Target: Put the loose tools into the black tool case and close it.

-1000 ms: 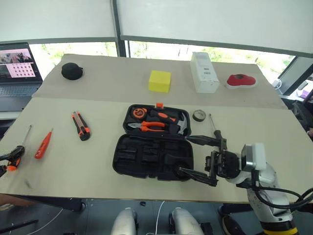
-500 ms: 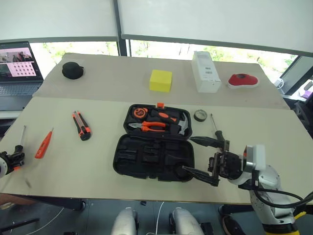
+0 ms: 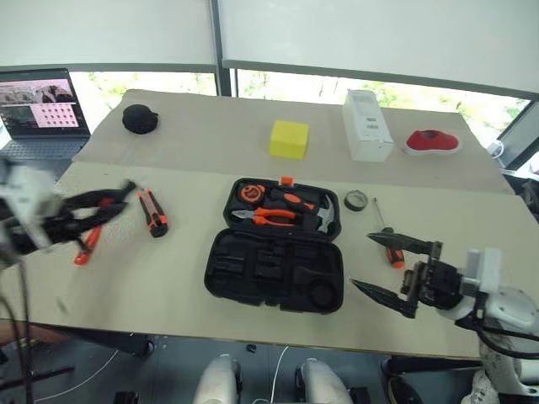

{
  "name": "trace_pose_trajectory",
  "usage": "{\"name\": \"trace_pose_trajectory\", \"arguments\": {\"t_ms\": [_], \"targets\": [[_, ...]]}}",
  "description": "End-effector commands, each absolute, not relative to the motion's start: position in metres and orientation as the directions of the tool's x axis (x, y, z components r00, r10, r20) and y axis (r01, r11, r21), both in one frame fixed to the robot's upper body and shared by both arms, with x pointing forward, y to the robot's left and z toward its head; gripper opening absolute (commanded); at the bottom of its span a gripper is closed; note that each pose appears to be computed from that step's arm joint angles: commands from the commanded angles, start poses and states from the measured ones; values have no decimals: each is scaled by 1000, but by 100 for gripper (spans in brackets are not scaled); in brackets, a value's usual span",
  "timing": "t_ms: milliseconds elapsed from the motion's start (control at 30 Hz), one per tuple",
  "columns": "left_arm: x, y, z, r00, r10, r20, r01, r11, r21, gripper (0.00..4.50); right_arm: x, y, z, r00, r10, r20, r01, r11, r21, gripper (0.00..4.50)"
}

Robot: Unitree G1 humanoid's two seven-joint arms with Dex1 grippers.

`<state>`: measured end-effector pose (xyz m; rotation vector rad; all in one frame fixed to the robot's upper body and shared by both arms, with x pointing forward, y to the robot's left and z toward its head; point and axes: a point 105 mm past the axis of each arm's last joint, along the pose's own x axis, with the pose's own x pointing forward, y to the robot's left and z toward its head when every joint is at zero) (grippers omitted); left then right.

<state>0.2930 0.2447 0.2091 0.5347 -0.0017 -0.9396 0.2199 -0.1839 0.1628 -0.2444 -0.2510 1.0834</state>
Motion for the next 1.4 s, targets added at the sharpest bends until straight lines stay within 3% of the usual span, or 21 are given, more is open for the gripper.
{"name": "trace_pose_trajectory", "arguments": {"t_ms": [33, 167, 367, 1000, 1067, 1167, 1300, 1400], "targets": [[297, 195, 195, 407, -845, -348, 860, 226, 457, 88, 215, -196, 165, 480, 876, 45, -822, 467, -327, 450], [315, 158, 170, 309, -824, -474, 878, 55, 476, 88, 212, -201, 163, 502, 865, 15, -817, 479, -321, 450], [327, 140, 147, 212, -774, -597, 888, -101, 448, 88, 207, -184, 170, 493, 870, 32, -819, 476, -321, 450], [350, 99, 127, 239, -726, -645, 891, -100, 443, 88, 193, -149, 168, 455, 885, 96, -849, 464, -251, 450], [348, 96, 127, 232, -726, -647, 900, -92, 425, 188, 190, -147, 167, 458, 883, 100, -851, 468, -239, 450], [347, 89, 134, 240, -761, -603, 894, -68, 442, 277, 186, -145, 165, 460, 882, 106, -853, 472, -222, 450], [349, 86, 160, 274, -867, -416, 888, 63, 455, 421, 185, -143, 163, 485, 867, 114, -845, 499, -193, 450], [347, 93, 165, 283, -906, -313, 905, 145, 399, 421, 182, -147, 160, 503, 859, 97, -840, 512, -181, 450]]}}
